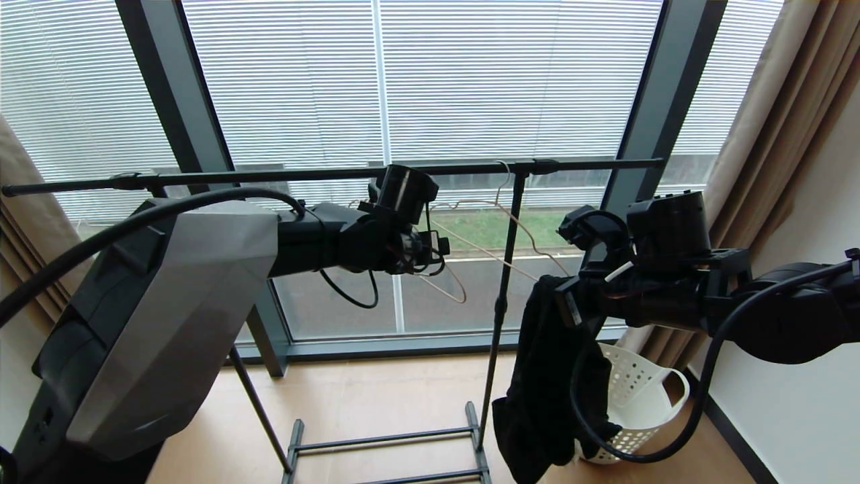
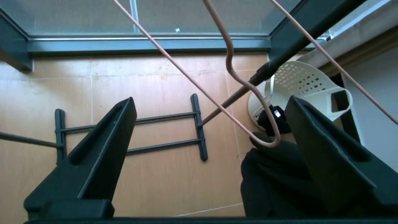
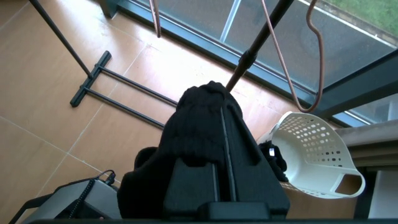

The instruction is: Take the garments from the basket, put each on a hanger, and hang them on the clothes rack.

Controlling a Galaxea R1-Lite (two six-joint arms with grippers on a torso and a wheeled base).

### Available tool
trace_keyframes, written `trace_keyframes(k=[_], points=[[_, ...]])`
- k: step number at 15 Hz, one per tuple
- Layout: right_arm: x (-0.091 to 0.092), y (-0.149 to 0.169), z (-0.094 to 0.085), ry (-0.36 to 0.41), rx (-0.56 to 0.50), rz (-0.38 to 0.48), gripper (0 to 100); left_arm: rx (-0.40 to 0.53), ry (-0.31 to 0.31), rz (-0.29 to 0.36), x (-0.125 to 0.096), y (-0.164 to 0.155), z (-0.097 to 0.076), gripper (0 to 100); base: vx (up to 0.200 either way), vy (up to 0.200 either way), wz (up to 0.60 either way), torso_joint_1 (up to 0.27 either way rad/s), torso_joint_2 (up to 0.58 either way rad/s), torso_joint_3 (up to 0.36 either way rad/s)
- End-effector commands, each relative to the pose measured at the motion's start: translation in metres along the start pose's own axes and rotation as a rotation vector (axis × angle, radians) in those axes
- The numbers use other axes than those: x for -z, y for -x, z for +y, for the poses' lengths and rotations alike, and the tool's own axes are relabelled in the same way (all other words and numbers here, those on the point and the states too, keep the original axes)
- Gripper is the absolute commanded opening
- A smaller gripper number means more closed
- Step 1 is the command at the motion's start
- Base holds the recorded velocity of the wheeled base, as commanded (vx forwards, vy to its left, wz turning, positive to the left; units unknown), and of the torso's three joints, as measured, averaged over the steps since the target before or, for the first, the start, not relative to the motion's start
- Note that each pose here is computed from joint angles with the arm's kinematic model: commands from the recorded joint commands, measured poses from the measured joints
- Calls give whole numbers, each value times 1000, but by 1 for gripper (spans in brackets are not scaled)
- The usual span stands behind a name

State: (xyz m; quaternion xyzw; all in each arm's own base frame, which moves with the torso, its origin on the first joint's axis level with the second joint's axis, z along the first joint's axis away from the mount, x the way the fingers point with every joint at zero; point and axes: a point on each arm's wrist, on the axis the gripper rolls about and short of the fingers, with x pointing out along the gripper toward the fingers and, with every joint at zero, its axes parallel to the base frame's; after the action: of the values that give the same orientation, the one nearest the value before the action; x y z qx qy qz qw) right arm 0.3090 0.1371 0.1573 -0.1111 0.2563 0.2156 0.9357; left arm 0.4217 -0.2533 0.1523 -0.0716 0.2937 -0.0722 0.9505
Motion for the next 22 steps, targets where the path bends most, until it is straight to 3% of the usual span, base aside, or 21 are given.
trace_keyframes(k=[1, 8, 15, 18, 22], points=[[2, -2, 1, 1, -3, 7, 0, 11, -19, 12, 8, -10, -2, 100, 0, 0, 0, 0, 0, 0], [4, -7, 0, 0, -3, 18, 0, 46, -96, 1, 37, -53, -2, 100, 0, 0, 0, 0, 0, 0], [5, -9, 0, 0, -2, 23, 0, -8, -73, -57, 15, -38, 6, 100, 0, 0, 0, 0, 0, 0], [5, -9, 0, 0, -3, 22, 0, -84, -70, -90, 12, -34, 7, 100, 0, 0, 0, 0, 0, 0], [5, -9, 1, 1, -4, 22, 0, -72, -47, -110, 4, -19, 5, 100, 0, 0, 0, 0, 0, 0]])
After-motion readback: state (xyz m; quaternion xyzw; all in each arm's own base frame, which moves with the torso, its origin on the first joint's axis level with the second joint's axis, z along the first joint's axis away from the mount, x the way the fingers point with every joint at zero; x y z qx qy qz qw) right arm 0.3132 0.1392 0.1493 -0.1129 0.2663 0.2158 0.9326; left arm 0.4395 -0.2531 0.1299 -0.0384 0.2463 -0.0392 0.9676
